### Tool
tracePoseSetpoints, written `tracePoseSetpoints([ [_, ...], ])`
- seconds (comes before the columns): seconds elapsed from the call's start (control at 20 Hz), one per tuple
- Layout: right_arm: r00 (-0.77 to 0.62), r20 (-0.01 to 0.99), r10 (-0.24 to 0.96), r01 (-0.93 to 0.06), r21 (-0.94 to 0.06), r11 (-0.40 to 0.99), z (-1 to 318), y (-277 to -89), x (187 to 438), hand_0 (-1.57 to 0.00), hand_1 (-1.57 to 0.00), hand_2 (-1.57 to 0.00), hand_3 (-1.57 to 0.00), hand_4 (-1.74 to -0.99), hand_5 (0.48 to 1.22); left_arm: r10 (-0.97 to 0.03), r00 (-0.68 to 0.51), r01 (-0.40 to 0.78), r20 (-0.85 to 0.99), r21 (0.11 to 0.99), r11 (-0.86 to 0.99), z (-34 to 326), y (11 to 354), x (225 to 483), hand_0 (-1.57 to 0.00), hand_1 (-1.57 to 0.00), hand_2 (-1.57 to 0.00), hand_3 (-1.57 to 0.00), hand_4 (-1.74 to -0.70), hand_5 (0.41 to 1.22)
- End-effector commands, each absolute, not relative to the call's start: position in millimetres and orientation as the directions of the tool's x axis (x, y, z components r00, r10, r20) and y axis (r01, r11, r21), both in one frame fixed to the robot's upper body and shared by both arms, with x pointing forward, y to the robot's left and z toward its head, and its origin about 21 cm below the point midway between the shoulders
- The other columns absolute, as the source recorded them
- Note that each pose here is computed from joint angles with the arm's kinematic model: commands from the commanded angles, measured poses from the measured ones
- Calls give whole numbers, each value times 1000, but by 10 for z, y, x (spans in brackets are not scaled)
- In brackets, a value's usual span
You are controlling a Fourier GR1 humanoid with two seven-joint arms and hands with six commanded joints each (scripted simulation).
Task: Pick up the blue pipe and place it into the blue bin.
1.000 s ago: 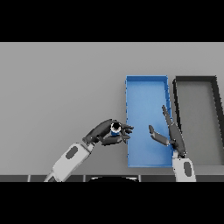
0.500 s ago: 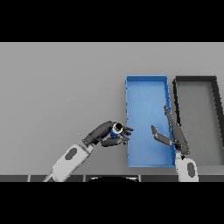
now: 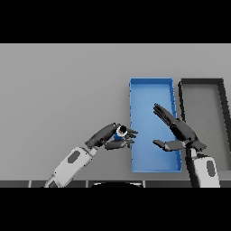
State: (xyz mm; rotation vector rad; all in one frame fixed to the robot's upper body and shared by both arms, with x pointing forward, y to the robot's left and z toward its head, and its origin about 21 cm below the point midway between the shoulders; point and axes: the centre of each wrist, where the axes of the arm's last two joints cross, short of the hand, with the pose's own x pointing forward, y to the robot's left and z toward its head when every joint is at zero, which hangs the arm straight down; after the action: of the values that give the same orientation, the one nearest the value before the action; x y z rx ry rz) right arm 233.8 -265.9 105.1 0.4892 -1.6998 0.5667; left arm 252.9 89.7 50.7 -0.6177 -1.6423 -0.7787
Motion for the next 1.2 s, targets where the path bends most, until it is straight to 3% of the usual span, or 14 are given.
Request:
tracePoseSetpoints([
  [0.0,-217,976,-10,-647,-136,751,1160,-2585,2349,1,1,1,1,-1331,507,-10,-212,746,977,168,645,532,907,2505,-1571,-1571,-1571,-1443,-1731,1221],
  [0.15,-252,968,-4,-746,-192,638,1412,-2392,2390,1,1,1,1,-1340,499,-26,-212,744,977,179,644,537,908,2525,-1571,-1571,-1571,-1442,-1730,1221],
  [0.35,-297,955,19,-801,-259,540,1668,-2148,2463,1,1,1,1,-1326,485,-21,-213,750,977,177,637,504,893,2474,-1571,-1571,-1571,-1439,-1730,1221],
  [0.5,-329,944,30,-832,-305,463,1717,-1959,2508,1,1,1,1,-1307,497,-9,-219,760,976,177,626,537,878,2477,-1571,-1571,-1571,-1444,-1728,1221],
  [0.6,-345,938,40,-841,-328,430,1749,-1812,2573,1,1,1,1,-1270,510,5,-228,760,974,174,626,525,876,2480,-1571,-1571,-1571,-1490,-1627,1221],
  [0.8,-355,933,55,-856,-348,381,1788,-1534,2653,1,1,1,1,-1232,517,8,-232,771,973,178,612,510,912,2550,-1571,-1571,-1571,-1538,-1524,1221],
  [1.0,-325,942,82,-879,-333,341,1790,-1365,2746,1,1,-9,1,-1210,498,-7,-232,764,973,187,618,498,902,2553,-1571,-1571,-1571,-1557,-1473,1221],
  [1.05,-322,943,87,-885,-333,326,1787,-1313,2780,-17,-34,-54,-26,-1236,493,-18,-220,763,975,184,620,486,922,2545,-1571,-1571,-1571,-1560,-1525,1221],
  [1.1,-324,942,87,-889,-334,313,1787,-1277,2817,-107,-140,-160,-116,-1291,483,-22,-223,762,975,188,620,474,908,2563,-1571,-1571,-1571,-1284,-1568,1221],
  [1.15,-337,938,82,-891,-345,294,1800,-1216,2814,-264,-299,-308,-252,-1348,477,-85,-236,749,968,237,619,477,911,2553,-1571,-1571,-1571,-1190,-1603,1221],
])
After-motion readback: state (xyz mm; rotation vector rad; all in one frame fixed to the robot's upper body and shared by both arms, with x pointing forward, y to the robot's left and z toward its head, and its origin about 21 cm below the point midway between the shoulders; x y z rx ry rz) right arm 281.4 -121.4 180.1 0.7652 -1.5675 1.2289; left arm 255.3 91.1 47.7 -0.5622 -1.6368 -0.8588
